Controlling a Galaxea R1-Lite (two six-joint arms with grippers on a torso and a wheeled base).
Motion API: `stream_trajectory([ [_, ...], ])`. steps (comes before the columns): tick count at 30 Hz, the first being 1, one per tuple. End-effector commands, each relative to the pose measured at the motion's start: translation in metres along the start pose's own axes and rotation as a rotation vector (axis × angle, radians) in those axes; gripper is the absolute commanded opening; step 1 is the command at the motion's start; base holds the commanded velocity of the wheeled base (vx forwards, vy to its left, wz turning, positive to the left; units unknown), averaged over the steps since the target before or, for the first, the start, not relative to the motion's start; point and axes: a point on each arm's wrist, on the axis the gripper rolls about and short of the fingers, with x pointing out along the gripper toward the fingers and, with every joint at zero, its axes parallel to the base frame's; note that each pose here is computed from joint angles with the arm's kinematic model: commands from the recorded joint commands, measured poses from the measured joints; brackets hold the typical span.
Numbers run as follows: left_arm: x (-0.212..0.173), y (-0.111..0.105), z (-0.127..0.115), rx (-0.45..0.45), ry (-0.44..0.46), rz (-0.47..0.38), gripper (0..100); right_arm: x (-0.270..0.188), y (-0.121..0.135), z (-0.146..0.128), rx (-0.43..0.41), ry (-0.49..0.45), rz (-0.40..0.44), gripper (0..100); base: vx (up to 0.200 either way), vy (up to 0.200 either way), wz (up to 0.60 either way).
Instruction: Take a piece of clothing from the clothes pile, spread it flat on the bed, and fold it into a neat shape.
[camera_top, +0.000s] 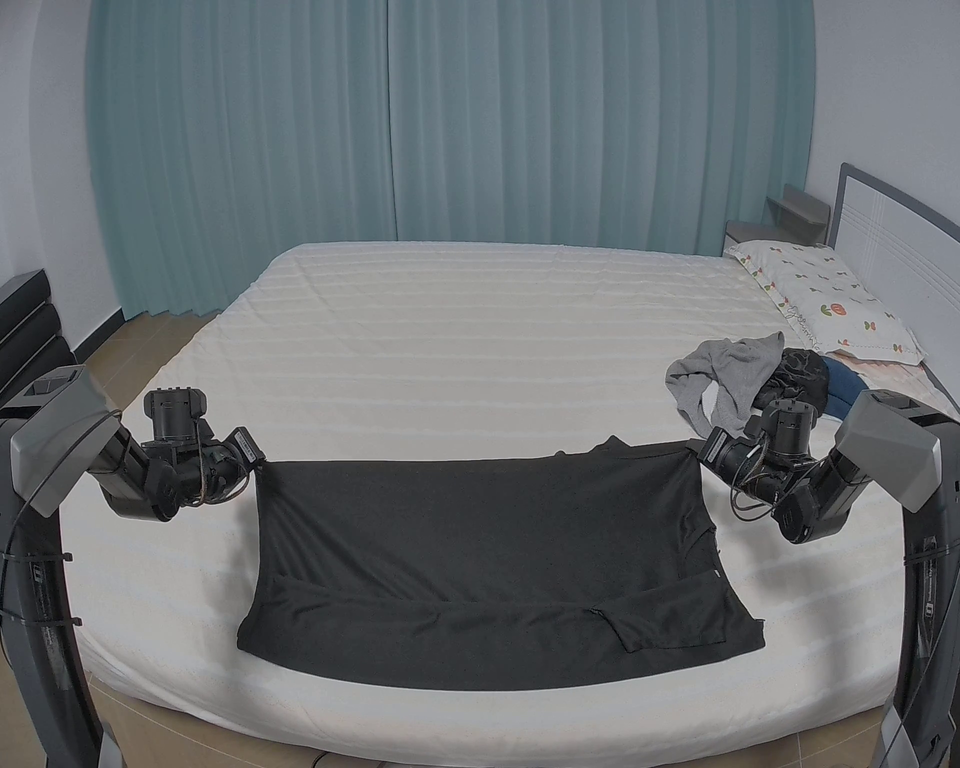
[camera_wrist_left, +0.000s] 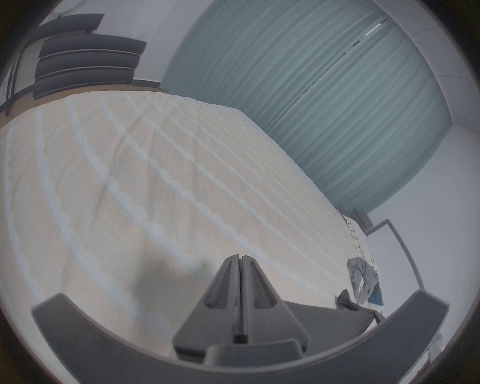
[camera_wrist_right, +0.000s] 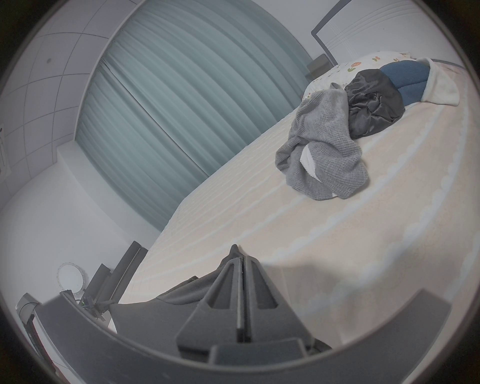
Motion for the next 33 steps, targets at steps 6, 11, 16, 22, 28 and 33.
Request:
stream_trajectory([
  [6,-0.011,0.007,-0.014,0.098,0.029,0.015,0,-0.021,0.007,-0.001,0.008,0.057,0.021,0,0.0,0.0,0.0],
  [11,-0.021,0.01,-0.026,0.107,0.034,0.01,0,-0.03,0.004,-0.006,0.011,0.095,0.013,0,0.0,0.0,0.0],
  [16,-0.035,0.01,-0.032,0.162,0.051,0.019,0,-0.035,0.001,-0.015,0.02,0.128,-0.003,0,0.0,0.0,0.0],
  [22,-0.043,0.012,-0.039,0.188,0.073,0.033,0,-0.046,-0.001,-0.022,0.031,0.164,-0.011,0,0.0,0.0,0.0],
  [28,-0.049,0.018,-0.049,0.204,0.086,0.043,0,-0.062,-0.001,-0.029,0.037,0.194,0.007,0,0.0,0.0,0.0],
  [33,-0.055,0.024,-0.06,0.229,0.123,0.062,0,-0.074,-0.005,-0.032,0.045,0.2,-0.009,0,0.0,0.0,0.0],
])
